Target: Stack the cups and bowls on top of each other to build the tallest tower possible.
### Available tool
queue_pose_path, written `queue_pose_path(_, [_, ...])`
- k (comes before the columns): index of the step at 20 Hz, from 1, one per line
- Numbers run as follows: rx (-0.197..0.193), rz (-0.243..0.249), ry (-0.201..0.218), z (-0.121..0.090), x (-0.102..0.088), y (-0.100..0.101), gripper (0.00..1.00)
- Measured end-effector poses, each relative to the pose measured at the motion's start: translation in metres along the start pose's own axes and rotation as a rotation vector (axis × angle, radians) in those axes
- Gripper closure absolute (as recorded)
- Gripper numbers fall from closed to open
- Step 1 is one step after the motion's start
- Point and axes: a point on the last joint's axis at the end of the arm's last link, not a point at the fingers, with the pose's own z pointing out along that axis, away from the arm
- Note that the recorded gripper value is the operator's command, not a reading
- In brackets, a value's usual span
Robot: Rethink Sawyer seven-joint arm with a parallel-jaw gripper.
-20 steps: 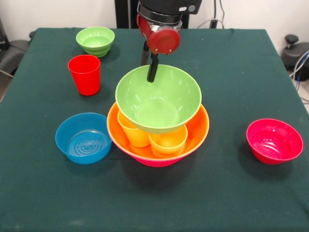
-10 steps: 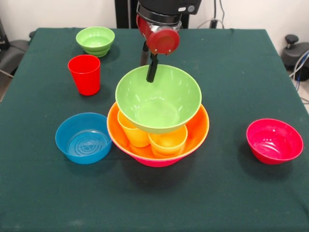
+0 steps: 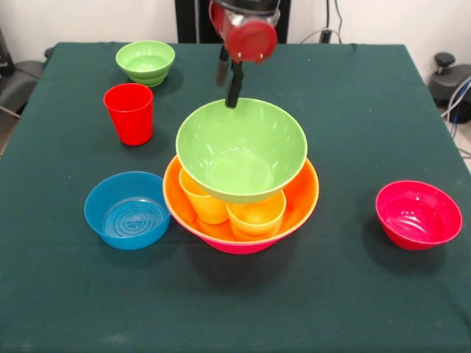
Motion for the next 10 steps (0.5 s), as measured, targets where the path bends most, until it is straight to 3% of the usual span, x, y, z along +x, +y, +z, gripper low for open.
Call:
queue_pose_path(5, [-0.004,0.028,0.006,-0.018,-0.012,-0.008,0.00])
queue_pose_path(10, [0.009,0.100,0.012,-0.026,-0.045,-0.032,0.00])
